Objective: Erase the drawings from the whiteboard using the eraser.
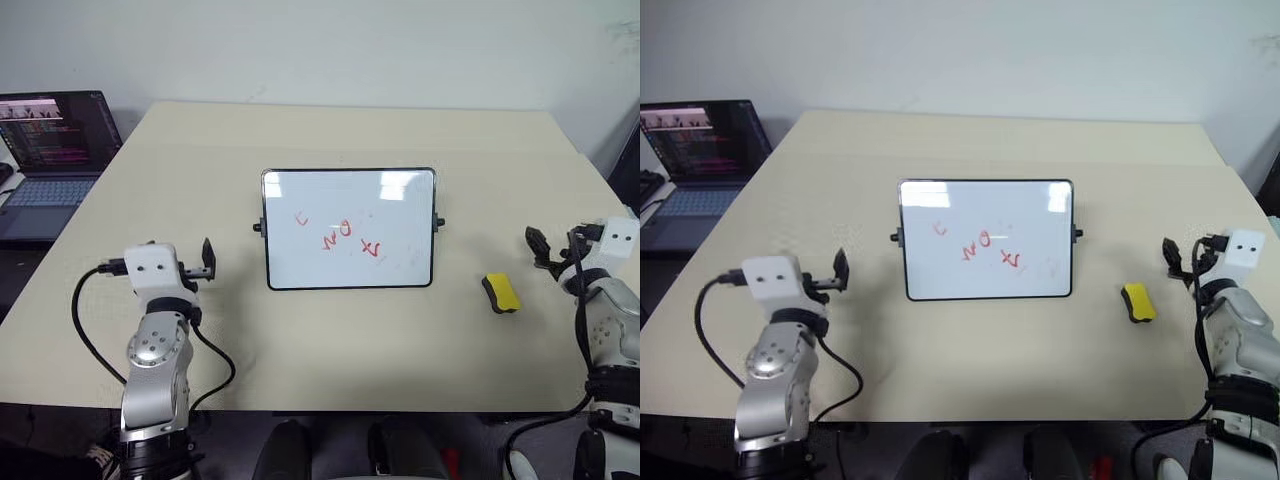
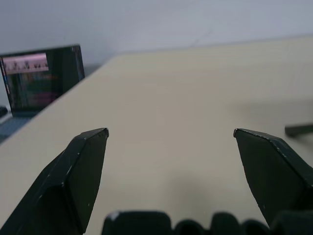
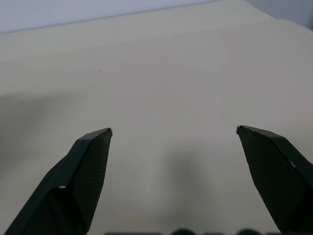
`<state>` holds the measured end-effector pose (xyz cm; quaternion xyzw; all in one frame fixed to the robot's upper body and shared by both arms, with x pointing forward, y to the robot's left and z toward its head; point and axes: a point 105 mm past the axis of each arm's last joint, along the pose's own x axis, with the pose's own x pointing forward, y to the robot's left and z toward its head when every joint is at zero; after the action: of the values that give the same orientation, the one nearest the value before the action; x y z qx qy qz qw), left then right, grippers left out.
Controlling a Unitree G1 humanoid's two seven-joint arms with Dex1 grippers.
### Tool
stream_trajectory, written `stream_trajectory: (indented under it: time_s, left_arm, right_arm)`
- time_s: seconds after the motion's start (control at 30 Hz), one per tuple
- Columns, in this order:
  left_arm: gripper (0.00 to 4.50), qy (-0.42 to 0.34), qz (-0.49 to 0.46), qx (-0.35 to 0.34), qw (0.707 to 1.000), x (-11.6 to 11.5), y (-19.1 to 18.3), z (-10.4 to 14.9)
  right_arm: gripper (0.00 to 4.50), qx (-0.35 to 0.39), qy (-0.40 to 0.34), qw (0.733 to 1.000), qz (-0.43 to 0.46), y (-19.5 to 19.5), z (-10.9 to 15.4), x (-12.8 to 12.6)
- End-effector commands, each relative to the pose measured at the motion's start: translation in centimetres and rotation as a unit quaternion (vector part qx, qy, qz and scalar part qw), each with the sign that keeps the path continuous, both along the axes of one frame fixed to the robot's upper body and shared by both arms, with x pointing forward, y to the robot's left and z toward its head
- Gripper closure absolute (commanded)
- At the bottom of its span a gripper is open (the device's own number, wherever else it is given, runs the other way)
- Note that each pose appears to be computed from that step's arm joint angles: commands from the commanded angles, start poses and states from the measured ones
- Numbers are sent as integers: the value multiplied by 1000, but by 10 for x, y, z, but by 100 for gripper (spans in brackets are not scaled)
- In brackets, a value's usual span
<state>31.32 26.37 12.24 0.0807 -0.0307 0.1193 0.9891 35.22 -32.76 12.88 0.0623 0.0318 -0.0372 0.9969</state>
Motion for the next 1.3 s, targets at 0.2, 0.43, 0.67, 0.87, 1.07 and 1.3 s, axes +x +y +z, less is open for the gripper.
stream_trajectory:
  time_s: [0.2,0.43,0.67,0.87,1.07,1.3]
  left_arm:
    - [0,6,-18,15,1000,5,-4,2]
    - [0,54,-282,51,957,-33,-30,46]
    - [0,139,-469,58,870,-50,-57,74]
    - [0,138,-585,79,795,-38,-96,89]
    - [0,151,-711,130,675,-52,-149,75]
    - [0,135,-781,207,573,-52,-177,66]
  right_arm:
    - [4,-30,6,999,34,17,14,-6]
    - [4,17,-18,998,57,19,32,-14]
    - [4,28,-54,993,99,46,55,-42]
    - [4,18,-11,981,191,99,58,-74]
    - [4,8,36,988,150,101,49,-83]
    - [4,-30,66,991,110,103,30,-83]
